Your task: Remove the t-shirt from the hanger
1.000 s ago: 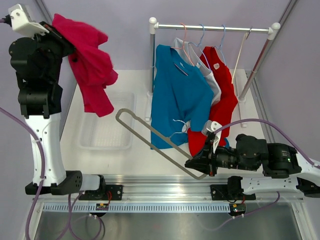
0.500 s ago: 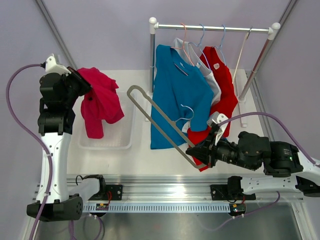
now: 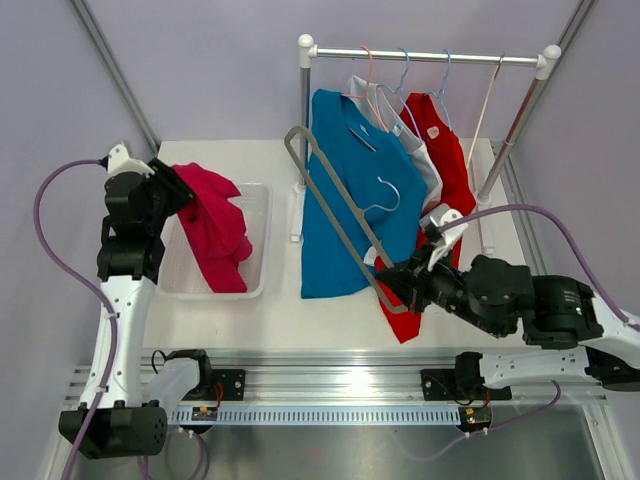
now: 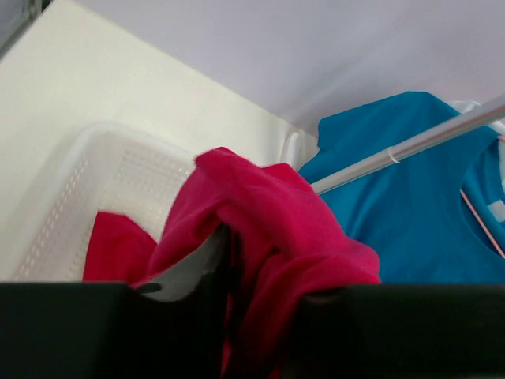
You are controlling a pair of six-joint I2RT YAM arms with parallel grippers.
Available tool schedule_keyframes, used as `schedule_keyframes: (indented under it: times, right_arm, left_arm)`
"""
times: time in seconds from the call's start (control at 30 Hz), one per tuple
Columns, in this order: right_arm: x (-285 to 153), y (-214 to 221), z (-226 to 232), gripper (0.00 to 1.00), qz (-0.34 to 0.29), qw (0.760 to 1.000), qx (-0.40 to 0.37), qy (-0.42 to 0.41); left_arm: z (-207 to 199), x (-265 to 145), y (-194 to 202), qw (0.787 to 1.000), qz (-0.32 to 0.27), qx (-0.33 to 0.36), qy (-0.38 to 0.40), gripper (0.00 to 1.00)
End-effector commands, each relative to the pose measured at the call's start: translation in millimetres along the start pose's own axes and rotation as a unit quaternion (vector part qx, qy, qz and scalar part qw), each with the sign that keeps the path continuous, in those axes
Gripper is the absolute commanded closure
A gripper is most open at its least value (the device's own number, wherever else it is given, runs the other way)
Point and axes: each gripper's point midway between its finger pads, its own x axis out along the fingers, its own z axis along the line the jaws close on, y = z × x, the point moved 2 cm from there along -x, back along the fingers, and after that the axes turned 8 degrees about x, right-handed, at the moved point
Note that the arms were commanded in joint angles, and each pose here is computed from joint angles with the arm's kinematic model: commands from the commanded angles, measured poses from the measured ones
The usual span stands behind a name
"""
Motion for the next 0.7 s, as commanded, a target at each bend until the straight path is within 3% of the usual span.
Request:
schedule_keyframes:
  times: [0.0,0.07,0.1,0.47,0.57,0.67]
  right_arm:
    - [30,-14,-19,1.0,-0.031,0.991,-0.024,0.131]
    - [42,-12,-34,1.0,-0.02,0.981,-0.048,0.188]
    - [55,-10,-35,1.0,-0.007,0.978,-0.06,0.202]
    - [126,-40,-86,1.0,0.018,0.953,-0.055,0.298]
    - [144,-48,-107,1.0,0.023,0.943,-0.058,0.328]
    - [161,-64,-122,1.0,0.018,0.942,-0.049,0.331]
  left_arm:
    - [15,8,-3,0.999,-0.035,-0.011,-0.034,0.42]
    - [16,6,8,0.999,-0.023,-0.011,-0.029,0.21]
    - [14,4,11,1.0,-0.02,-0.011,-0.019,0.02]
    - [-26,-55,25,0.993,-0.008,-0.003,0.121,0.01]
    - [-52,-78,39,0.978,0.016,0.012,0.208,0.01]
    - [-79,-103,70,0.948,0.069,0.027,0.31,0.01]
